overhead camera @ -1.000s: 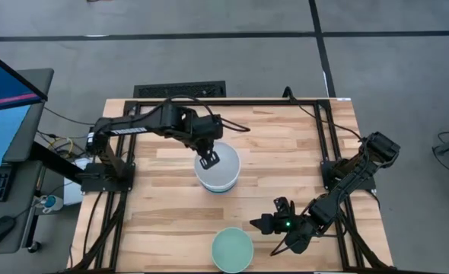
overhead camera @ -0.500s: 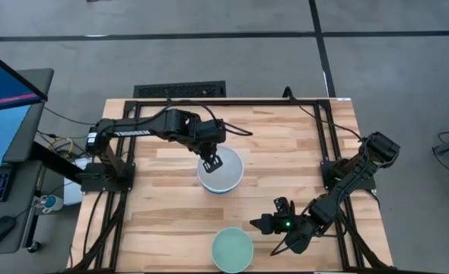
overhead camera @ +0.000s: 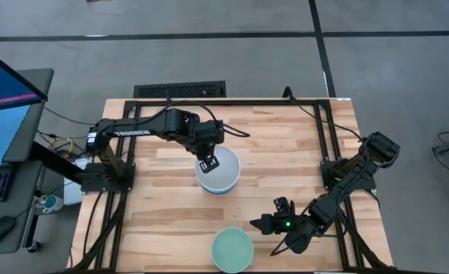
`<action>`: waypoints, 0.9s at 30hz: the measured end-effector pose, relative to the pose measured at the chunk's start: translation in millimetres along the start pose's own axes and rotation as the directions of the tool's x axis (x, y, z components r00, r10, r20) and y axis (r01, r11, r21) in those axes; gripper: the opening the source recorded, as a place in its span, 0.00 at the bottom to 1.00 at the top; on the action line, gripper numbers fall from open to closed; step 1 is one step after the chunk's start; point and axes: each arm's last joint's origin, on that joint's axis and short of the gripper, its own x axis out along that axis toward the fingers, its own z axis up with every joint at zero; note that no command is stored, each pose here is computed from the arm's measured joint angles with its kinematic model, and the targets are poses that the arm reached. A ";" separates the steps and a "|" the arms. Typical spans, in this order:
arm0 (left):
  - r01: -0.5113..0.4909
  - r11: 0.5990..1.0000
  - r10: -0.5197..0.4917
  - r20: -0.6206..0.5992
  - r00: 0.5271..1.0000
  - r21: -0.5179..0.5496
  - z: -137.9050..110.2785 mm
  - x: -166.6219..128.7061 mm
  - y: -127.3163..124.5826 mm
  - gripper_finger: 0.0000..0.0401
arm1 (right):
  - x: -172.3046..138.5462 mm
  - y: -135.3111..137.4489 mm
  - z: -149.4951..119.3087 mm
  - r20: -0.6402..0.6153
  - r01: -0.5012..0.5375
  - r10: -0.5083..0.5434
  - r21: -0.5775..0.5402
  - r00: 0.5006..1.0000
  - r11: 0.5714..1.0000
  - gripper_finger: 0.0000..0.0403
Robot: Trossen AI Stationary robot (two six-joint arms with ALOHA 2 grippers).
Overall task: Nest bowls inside each other
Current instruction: Stack the white bowl on the white bowl
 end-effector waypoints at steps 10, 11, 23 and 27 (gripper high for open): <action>-0.004 1.000 0.004 0.013 1.000 0.005 -1.0 -4.1 1.4 0.10 | 0.0 0.0 0.0 0.000 0.000 0.000 -0.001 1.000 1.000 0.75; -0.010 1.000 0.010 0.012 1.000 0.007 -1.1 -4.0 1.5 0.10 | 0.0 0.0 0.0 0.000 0.000 0.000 -0.001 1.000 1.000 0.75; -0.025 0.999 0.024 0.013 1.000 0.023 -0.9 -4.2 3.7 0.10 | 0.0 -0.1 0.0 -0.002 0.001 -0.001 -0.001 1.000 1.000 0.75; -0.024 1.000 0.024 0.017 1.000 0.021 -0.4 -5.7 4.2 0.10 | 0.0 -0.7 -0.6 -0.026 0.014 -0.014 -0.006 1.000 1.000 0.75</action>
